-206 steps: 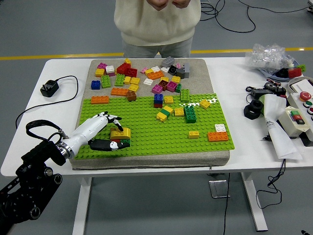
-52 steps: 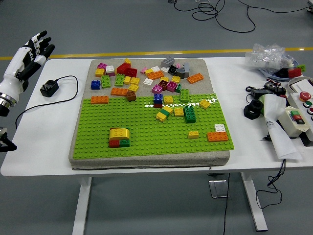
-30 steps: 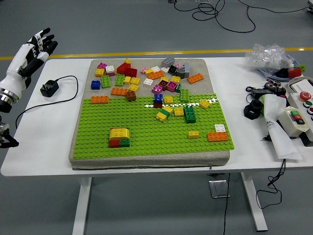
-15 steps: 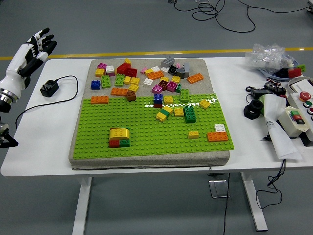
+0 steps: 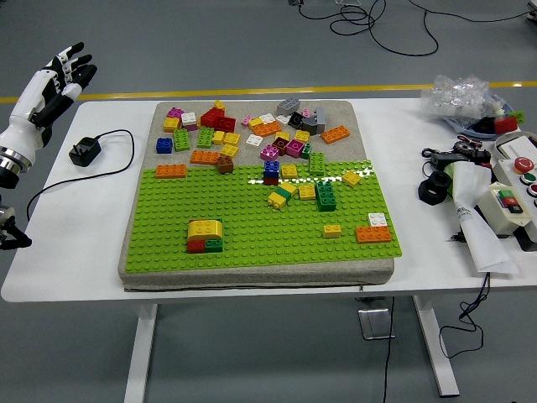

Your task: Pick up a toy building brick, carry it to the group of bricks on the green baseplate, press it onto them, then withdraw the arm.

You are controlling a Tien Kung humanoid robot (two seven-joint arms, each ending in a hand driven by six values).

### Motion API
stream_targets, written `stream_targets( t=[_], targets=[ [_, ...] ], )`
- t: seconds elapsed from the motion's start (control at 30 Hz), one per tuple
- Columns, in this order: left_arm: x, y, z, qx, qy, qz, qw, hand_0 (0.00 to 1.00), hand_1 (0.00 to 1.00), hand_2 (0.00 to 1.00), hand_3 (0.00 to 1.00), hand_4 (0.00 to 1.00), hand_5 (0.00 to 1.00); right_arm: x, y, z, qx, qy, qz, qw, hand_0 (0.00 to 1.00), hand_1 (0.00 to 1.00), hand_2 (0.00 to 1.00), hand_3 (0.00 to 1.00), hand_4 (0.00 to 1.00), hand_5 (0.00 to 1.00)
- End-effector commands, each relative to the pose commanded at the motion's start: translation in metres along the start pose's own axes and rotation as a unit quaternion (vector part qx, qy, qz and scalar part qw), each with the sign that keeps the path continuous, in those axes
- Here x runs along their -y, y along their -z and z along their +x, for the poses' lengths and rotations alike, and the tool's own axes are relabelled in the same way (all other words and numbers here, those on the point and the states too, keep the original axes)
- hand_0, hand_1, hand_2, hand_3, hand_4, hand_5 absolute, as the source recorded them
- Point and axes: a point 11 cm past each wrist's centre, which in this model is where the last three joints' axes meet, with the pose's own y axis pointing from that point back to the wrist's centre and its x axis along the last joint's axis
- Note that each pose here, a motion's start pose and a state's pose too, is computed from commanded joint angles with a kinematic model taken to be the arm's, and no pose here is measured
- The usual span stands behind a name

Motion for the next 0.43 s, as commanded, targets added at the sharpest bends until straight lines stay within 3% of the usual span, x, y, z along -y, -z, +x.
stream_targets(
  t=[0.43],
  targets=[
    [0.0023, -0.0009, -0.0014, 0.001, 0.002, 0.000, 1.000, 0.998, 0.955, 0.934, 0.964, 0.857, 0.796, 0.0001, -0.0005, 0.0013, 0.007, -0.001, -0.001, 1.000, 0.795, 0.711, 0.752, 0.702, 0.891, 0.540]
  ],
)
